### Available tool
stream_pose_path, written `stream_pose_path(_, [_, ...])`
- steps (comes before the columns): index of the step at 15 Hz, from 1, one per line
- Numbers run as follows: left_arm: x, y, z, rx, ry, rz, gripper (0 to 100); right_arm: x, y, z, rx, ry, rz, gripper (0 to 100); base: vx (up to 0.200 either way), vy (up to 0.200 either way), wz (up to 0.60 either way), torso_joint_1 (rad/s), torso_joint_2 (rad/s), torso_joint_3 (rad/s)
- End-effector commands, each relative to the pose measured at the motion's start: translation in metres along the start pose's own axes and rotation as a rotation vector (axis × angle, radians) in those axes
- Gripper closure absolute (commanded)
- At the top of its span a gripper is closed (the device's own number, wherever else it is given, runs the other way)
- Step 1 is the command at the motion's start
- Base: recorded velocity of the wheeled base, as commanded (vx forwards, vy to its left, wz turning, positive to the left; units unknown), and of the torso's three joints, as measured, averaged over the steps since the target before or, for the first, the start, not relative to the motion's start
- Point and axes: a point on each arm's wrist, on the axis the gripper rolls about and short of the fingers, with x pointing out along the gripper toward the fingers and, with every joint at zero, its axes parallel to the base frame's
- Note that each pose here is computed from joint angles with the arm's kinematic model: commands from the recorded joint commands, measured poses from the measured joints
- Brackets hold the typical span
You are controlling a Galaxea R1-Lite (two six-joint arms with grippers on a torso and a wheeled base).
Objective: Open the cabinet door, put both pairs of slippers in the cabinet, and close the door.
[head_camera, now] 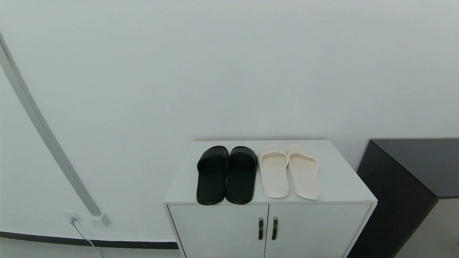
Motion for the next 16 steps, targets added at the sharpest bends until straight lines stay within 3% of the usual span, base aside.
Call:
stream_pose_path(1, [0.000, 0.000, 0.000, 0.001, 0.000, 0.000, 100, 0.103, 0.005, 0.040, 0.082, 0.380, 0.179, 0, 0.000, 0.000, 0.00, 0.000, 0.00, 0.000])
stream_pose_path(2, [0.000, 0.000, 0.000, 0.001, 0.000, 0.000, 100, 0.127, 0.017, 0.045, 0.098, 0.382, 0.248, 0, 0.000, 0.000, 0.00, 0.000, 0.00, 0.000])
stream_pose_path(4, [0.000, 0.000, 0.000, 0.001, 0.000, 0.000, 100, 0.155, 0.054, 0.050, 0.113, 0.413, 0.243, 0, 0.000, 0.000, 0.00, 0.000, 0.00, 0.000])
stream_pose_path(5, [0.000, 0.000, 0.000, 0.001, 0.000, 0.000, 100, 0.166, 0.092, 0.055, 0.141, 0.420, 0.248, 0, 0.000, 0.000, 0.00, 0.000, 0.00, 0.000])
stream_pose_path(8, [0.000, 0.000, 0.000, 0.001, 0.000, 0.000, 100, 0.203, 0.150, 0.049, 0.126, 0.422, 0.230, 0, 0.000, 0.000, 0.00, 0.000, 0.00, 0.000])
stream_pose_path(12, [0.000, 0.000, 0.000, 0.001, 0.001, -0.001, 100, 0.248, 0.202, 0.016, 0.077, 0.375, 0.099, 0, 0.000, 0.000, 0.00, 0.000, 0.00, 0.000])
stream_pose_path(16, [0.000, 0.000, 0.000, 0.001, 0.001, -0.001, 100, 0.288, 0.222, -0.022, 0.061, 0.350, 0.002, 0, 0.000, 0.000, 0.00, 0.000, 0.00, 0.000])
